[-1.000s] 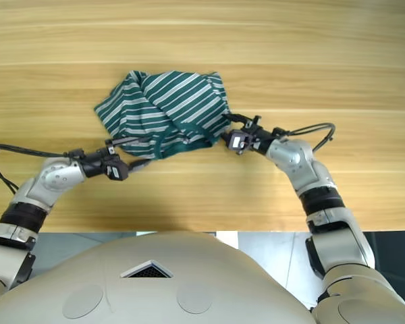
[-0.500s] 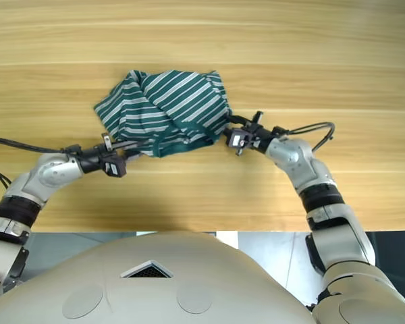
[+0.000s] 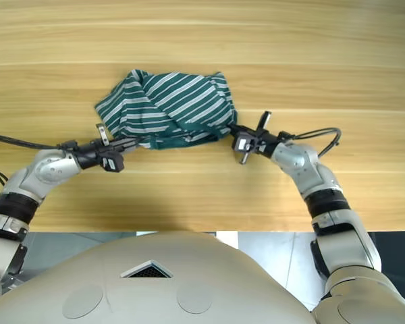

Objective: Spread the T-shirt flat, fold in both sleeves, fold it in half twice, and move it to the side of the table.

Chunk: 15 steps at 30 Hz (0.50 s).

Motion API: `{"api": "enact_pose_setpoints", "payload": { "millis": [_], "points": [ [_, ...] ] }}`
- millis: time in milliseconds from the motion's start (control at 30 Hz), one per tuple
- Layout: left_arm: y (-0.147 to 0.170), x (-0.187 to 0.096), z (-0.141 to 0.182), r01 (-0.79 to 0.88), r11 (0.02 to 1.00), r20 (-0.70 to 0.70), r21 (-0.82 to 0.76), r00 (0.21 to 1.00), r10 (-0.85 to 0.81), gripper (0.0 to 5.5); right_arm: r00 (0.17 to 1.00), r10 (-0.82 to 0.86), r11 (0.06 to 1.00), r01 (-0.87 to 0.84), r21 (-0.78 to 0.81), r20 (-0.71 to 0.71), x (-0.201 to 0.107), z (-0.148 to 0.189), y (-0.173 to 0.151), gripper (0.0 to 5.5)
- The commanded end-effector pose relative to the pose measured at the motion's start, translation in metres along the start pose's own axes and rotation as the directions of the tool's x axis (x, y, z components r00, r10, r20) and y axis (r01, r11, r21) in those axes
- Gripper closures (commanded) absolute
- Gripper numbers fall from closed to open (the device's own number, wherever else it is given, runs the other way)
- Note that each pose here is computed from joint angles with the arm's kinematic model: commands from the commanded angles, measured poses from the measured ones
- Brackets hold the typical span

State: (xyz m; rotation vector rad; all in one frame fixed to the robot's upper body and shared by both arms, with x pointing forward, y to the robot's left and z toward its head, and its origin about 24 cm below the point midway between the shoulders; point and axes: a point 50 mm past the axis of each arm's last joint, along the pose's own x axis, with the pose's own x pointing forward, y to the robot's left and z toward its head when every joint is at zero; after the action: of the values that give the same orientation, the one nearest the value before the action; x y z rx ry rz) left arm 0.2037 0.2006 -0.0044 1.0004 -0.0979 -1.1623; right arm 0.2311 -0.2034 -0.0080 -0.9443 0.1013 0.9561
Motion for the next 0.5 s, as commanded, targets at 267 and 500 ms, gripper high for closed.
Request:
{"api": "enact_pose_setpoints", "payload": {
  "millis": [267,500],
  "points": [
    [0.251,-0.049,0.034,-0.658,0.703,0.151,0.269,0.750,0.644,5.47,0.755,-0.620,0.740,0.653,-0.159,0.214,-0.055,0.075,-0.249,5.50],
    [0.311,-0.098,0.080,-0.733,0.513,0.267,0.446,0.656,0.706,5.47,0.628,-0.674,0.622,0.766,-0.160,0.388,-0.095,0.121,-0.291,5.50]
  ]
}}
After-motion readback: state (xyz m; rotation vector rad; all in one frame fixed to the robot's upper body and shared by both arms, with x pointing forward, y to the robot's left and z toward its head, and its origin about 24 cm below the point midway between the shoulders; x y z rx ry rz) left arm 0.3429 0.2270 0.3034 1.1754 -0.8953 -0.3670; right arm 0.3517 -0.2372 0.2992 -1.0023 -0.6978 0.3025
